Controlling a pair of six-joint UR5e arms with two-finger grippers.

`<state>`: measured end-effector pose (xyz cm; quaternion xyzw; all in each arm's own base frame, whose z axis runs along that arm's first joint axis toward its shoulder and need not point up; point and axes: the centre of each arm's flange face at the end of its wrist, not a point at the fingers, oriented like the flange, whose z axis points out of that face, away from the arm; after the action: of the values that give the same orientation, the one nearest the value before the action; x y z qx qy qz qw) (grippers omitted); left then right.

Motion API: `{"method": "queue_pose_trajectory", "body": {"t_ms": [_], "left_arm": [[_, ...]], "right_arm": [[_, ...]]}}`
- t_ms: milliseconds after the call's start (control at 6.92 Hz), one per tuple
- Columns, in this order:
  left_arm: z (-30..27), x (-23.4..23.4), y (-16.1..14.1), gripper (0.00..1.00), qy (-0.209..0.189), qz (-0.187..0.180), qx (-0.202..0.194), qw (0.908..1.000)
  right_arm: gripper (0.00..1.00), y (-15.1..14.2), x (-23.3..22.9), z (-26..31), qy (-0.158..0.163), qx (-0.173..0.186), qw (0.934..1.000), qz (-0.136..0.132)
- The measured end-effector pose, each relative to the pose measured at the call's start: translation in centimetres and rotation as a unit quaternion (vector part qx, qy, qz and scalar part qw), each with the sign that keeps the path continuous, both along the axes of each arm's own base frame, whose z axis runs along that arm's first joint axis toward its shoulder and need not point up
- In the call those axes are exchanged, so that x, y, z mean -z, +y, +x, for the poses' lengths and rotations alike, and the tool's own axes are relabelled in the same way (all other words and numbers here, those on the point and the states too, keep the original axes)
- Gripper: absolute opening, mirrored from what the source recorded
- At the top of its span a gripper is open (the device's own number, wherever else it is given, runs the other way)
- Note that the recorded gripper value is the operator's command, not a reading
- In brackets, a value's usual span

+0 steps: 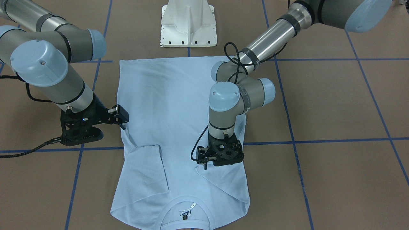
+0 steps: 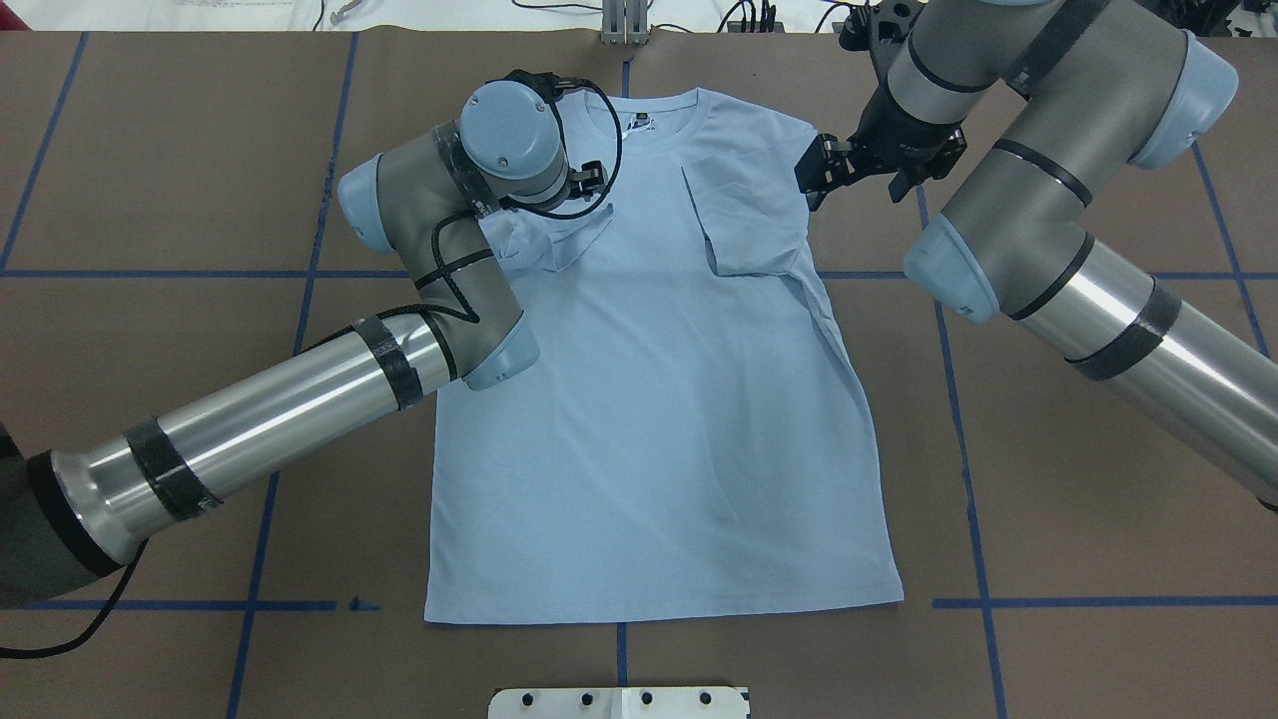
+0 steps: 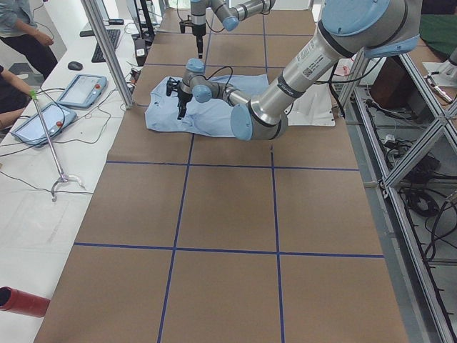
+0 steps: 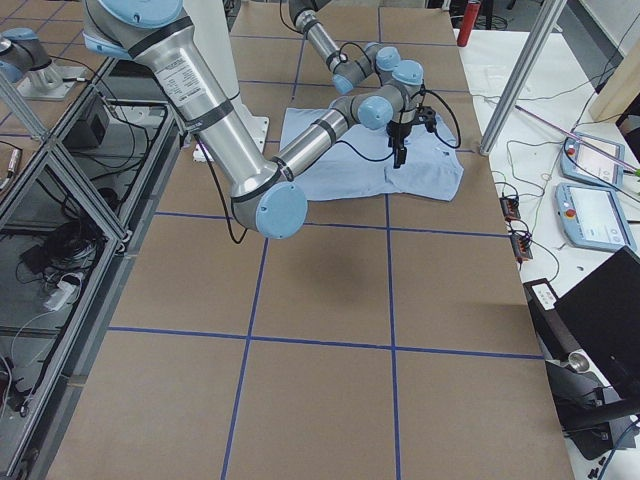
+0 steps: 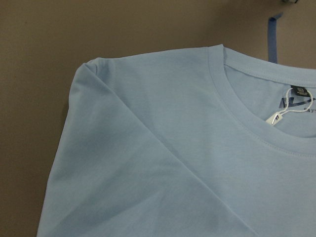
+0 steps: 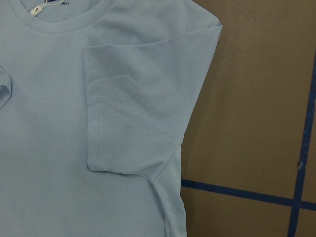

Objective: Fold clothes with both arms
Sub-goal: 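Grasp the sleeve with the left gripper and fold it inward over the chest, then release the sleeve and move both grippers to the hem corners nearest the robot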

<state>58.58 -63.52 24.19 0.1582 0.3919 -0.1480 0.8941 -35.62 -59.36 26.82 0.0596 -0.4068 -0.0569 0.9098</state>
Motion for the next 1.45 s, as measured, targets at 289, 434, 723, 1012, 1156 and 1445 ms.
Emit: {"method": "queue_pose_trajectory", "body": {"t_ms": [289, 434, 723, 1012, 1156, 1445], "left_arm": [[0.1, -0.6, 0.3, 0.99, -0.001, -0.003, -0.004, 1.0000], [0.4, 0.0, 1.0, 0.99, 0.003, -0.007, -0.013, 0.9999], [1.5, 1.5, 3.9, 0.99, 0.012, -0.015, -0.042, 0.9989], [2.0, 1.5, 7.4, 0.99, 0.013, -0.018, -0.064, 0.9977], [1.4, 1.9, 8.5, 0.99, 0.008, -0.021, -0.068, 0.9974], [-0.8, 3.1, 10.2, 0.99, -0.001, -0.028, -0.069, 0.9972]], "right_arm": [[1.00, 0.0, 0.0, 0.0, 0.000, 0.000, 1.0000, 0.000], [1.00, 0.0, -0.2, 0.0, 0.001, 0.000, 1.0000, -0.001], [1.00, 0.0, -0.3, 0.1, 0.002, 0.000, 1.0000, -0.001], [1.00, -0.1, -0.4, 0.2, 0.002, -0.001, 1.0000, -0.002], [1.00, -0.1, -0.4, 0.2, 0.002, -0.001, 1.0000, -0.002], [1.00, -0.1, -0.5, 0.2, 0.003, -0.001, 1.0000, -0.002]]}}
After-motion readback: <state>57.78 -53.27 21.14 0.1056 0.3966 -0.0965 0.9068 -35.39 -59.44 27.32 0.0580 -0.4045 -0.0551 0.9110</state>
